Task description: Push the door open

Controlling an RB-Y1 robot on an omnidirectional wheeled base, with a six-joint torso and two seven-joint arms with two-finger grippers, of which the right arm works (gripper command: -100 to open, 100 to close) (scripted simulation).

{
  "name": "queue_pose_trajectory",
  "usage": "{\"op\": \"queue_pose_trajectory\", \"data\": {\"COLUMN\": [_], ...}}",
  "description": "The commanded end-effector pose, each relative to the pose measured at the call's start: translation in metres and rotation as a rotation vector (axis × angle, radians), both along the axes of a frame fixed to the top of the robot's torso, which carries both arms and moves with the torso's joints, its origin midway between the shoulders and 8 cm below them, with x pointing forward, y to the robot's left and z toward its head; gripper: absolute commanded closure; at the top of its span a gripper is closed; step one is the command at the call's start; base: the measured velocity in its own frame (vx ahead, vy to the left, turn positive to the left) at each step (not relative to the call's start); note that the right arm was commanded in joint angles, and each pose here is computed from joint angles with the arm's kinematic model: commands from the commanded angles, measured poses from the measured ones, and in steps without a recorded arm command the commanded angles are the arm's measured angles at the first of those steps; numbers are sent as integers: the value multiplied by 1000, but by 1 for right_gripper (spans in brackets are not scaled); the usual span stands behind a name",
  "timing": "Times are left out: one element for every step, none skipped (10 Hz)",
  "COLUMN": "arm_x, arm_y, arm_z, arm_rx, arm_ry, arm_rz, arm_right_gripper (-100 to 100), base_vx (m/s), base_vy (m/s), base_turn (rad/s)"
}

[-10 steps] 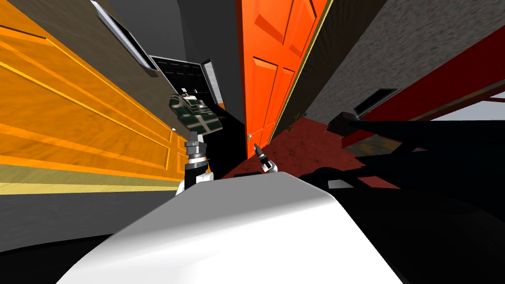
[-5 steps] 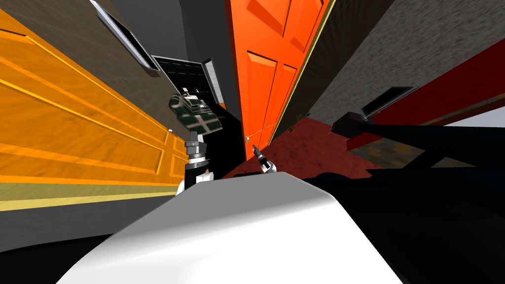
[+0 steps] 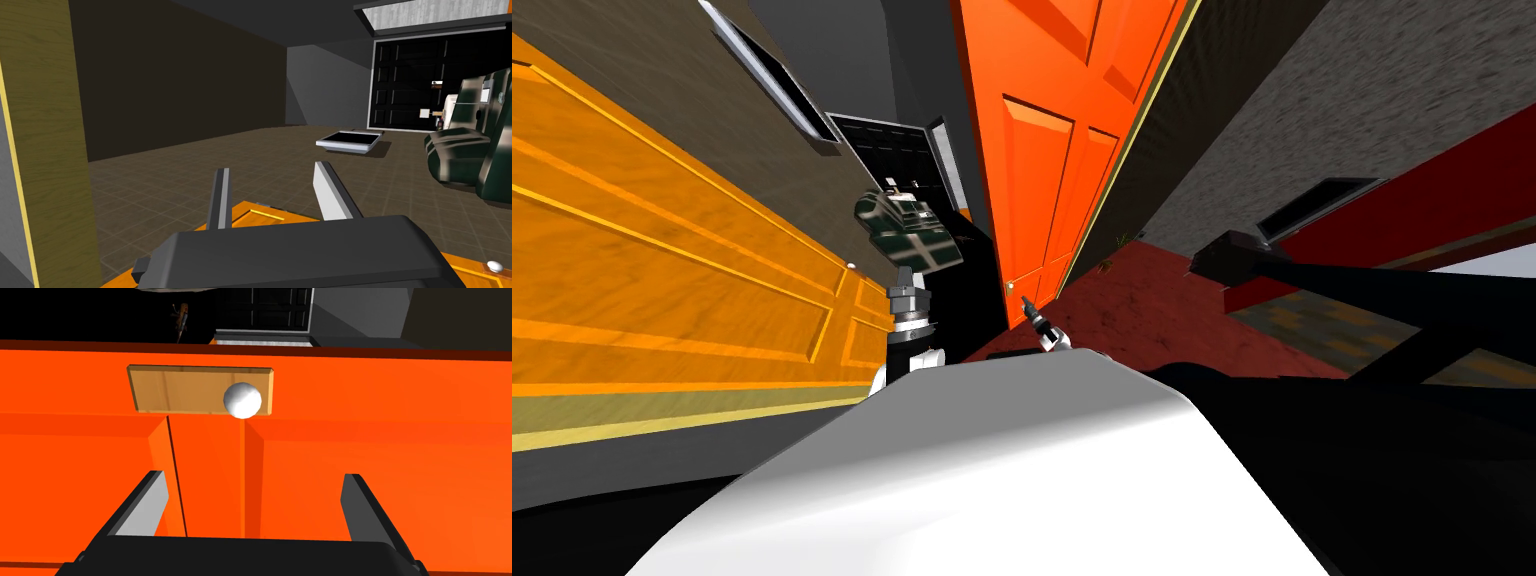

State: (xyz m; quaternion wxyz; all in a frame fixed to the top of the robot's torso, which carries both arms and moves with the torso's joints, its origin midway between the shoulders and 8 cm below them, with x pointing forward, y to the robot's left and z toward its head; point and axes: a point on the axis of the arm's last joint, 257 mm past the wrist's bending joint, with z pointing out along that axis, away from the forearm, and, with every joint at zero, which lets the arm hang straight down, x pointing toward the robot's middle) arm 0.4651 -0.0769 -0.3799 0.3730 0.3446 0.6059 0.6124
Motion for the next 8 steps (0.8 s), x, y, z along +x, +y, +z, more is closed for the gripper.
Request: {"op": "queue_pose_trajectory", "data": {"arm_x": [-3, -6, -3, -2, -2, -2, -2, -2], "arm_y": [7, 13, 10, 4, 1, -1, -1, -1], "arm_z": [-7, -12, -9, -11, -12, -12, -13, -13], "arm_rx": [6, 12, 8, -2, -6, -8, -9, -8], "arm_ry": [22, 39, 28, 30, 30, 30, 30, 31], "arm_rz": [14, 26, 19, 13, 9, 5, 2, -1], "arm_right_gripper": [-100, -100, -100, -100, -100, -100, -100, -100], "base_vx": [85, 106, 47, 96, 180, 217, 164, 194], "base_vy": [-79, -112, -56, 54, 86, 66, 112, 111], "base_turn": [42, 83, 26, 35, 33, 28, 42, 27]}}
